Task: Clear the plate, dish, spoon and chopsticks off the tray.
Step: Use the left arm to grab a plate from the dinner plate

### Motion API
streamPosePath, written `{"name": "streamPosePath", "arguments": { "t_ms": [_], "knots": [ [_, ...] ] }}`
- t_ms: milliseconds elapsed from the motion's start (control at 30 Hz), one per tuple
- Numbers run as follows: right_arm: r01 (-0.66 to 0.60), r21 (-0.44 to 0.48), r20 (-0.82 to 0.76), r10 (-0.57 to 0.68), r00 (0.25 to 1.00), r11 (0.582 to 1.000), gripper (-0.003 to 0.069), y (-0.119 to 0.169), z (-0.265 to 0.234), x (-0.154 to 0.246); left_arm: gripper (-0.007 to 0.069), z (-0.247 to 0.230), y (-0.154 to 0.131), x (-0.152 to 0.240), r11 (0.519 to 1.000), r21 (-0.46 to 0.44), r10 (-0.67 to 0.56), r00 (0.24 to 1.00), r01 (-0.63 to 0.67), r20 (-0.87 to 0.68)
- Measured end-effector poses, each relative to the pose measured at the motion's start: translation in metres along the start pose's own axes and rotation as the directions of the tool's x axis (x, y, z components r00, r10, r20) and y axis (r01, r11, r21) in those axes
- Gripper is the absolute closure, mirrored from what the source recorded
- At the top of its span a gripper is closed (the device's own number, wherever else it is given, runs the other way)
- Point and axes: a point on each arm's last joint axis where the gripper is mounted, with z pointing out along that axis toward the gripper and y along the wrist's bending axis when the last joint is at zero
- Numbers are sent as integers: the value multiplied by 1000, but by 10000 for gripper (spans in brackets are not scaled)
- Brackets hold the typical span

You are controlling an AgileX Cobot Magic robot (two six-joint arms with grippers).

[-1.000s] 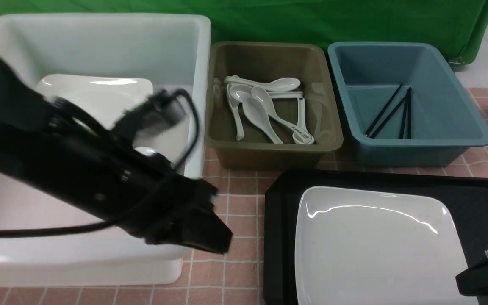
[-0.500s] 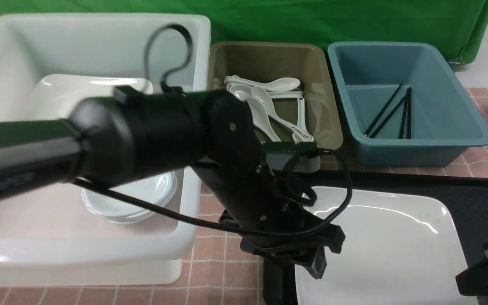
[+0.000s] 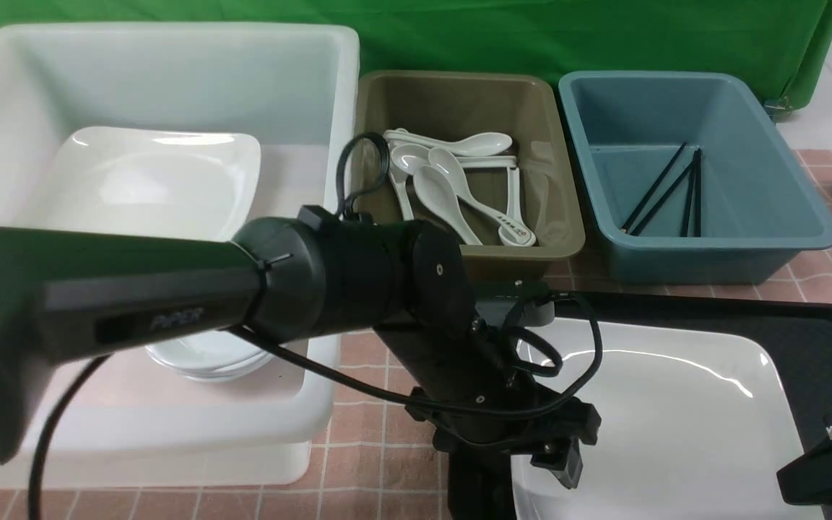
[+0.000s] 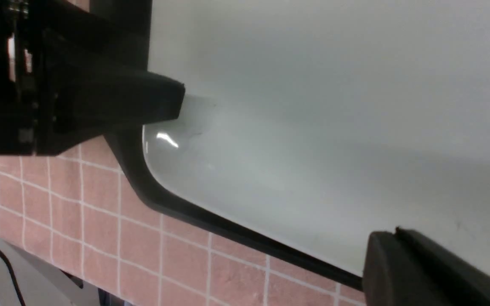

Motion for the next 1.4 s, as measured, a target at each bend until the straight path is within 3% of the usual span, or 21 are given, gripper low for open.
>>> {"name": "streamPosePath", "arguments": {
  "t_ms": [600,667,733,800,900,933,1133,1400],
  "knots": [
    [-15,-2,2,15,1000,1000,589,0,0,0,118,22,4,-10,993,49,-112,992,109,65],
    [-16,-2,2,16,1000,1000,587,0,0,0,146,23,4,-10,991,53,-123,990,119,65],
    [-17,-2,2,17,1000,1000,587,0,0,0,221,25,5,-11,989,53,-141,988,137,67],
    [-17,-2,2,17,1000,1000,587,0,0,0,316,27,6,-11,988,52,-151,986,147,68],
    [-17,-2,2,17,1000,1000,586,0,0,0,536,30,8,-11,986,50,-165,984,161,65],
    [-17,-2,2,17,1000,1000,586,0,0,0,568,30,7,-11,983,55,-179,982,176,66],
    [-19,-4,2,19,1000,1000,586,0,0,0,587,26,5,-11,978,72,-200,978,195,66],
    [35,11,82,-36,996,999,585,12,-16,0,606,-11,-9,-11,991,83,-113,985,103,133]
  ]
}}
